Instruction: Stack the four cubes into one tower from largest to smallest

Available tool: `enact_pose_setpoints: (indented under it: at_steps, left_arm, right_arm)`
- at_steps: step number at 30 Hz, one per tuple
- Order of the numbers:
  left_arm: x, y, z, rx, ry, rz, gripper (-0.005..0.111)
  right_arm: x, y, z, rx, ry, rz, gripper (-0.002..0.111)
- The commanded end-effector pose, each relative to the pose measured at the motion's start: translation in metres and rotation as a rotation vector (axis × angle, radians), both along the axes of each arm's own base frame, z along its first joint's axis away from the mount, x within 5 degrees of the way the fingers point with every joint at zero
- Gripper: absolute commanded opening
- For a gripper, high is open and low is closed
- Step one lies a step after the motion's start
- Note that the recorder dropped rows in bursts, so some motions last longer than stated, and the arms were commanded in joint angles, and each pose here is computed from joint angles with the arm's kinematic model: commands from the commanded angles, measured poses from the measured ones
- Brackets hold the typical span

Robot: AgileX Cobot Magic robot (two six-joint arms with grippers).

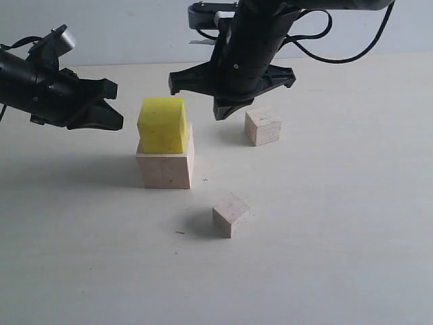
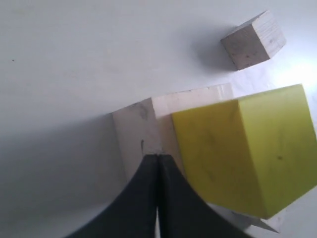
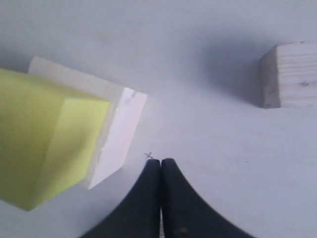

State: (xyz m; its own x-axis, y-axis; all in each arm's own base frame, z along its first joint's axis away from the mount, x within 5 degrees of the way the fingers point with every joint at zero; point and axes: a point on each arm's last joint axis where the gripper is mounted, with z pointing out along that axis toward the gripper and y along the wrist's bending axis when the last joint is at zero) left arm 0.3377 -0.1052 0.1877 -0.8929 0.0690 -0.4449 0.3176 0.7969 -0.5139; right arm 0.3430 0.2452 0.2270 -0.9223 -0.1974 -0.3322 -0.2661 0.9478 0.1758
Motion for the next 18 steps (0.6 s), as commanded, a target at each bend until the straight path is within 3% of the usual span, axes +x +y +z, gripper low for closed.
enact_pose_setpoints:
  at_steps: [1, 9, 18]
  left_arm:
    - [-0.001, 0.003, -0.008, 0.016, 0.014, 0.026, 0.000]
    - [0.001, 0.000, -0.047, 0.006, 0.146, 0.020, 0.000]
    - [0.005, -0.010, -0.063, -0.056, 0.145, -0.002, 0.000]
  right_arm:
    - [0.016, -0.022, -0.007, 0.012, 0.029, -0.049, 0.000]
    - [0.035, -0.067, -0.006, 0.031, 0.087, -0.108, 0.000]
    - [0.042, -0.109, 0.015, 0.026, 0.062, -0.147, 0.000]
